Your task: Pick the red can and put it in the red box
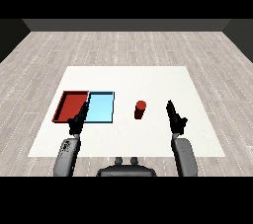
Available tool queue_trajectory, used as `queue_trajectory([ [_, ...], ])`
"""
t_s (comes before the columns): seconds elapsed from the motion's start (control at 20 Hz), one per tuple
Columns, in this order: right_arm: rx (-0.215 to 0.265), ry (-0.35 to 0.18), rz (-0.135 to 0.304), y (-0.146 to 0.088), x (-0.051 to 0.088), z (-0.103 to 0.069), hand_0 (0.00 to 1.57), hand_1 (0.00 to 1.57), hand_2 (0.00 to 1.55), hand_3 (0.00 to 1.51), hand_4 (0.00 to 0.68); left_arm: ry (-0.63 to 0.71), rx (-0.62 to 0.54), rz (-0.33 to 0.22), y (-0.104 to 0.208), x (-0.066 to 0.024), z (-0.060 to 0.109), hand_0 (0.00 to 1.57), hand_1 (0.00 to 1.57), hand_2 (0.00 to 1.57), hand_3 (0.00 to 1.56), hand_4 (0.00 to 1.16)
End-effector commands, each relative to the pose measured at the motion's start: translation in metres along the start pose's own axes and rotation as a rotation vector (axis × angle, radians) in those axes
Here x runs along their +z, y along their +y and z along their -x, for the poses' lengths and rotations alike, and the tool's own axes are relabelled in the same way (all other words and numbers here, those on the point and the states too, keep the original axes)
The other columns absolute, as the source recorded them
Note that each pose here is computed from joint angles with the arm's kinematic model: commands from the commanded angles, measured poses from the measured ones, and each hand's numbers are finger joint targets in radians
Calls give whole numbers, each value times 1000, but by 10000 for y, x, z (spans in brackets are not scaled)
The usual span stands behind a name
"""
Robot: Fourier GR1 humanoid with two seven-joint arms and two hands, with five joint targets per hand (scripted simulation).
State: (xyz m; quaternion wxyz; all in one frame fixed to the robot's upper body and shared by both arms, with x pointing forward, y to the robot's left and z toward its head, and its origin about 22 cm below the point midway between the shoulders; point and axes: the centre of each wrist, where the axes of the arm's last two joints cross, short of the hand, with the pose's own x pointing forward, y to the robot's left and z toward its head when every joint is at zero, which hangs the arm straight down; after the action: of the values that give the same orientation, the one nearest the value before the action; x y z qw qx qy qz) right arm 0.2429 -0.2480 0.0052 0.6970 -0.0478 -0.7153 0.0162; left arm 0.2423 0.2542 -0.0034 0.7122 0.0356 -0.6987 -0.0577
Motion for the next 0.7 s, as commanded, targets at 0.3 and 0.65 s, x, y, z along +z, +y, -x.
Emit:
queue_trajectory([
  [0.3,-55,-265,-41,-284,-321,-254,0,0,0,0,0,-379,111,-54,-61,-131,-450,0,0,0,0,0],
  [0.65,-70,-308,-68,-666,-268,74,0,0,0,0,0,-472,115,-58,-226,-65,-155,0,0,0,0,0],
])
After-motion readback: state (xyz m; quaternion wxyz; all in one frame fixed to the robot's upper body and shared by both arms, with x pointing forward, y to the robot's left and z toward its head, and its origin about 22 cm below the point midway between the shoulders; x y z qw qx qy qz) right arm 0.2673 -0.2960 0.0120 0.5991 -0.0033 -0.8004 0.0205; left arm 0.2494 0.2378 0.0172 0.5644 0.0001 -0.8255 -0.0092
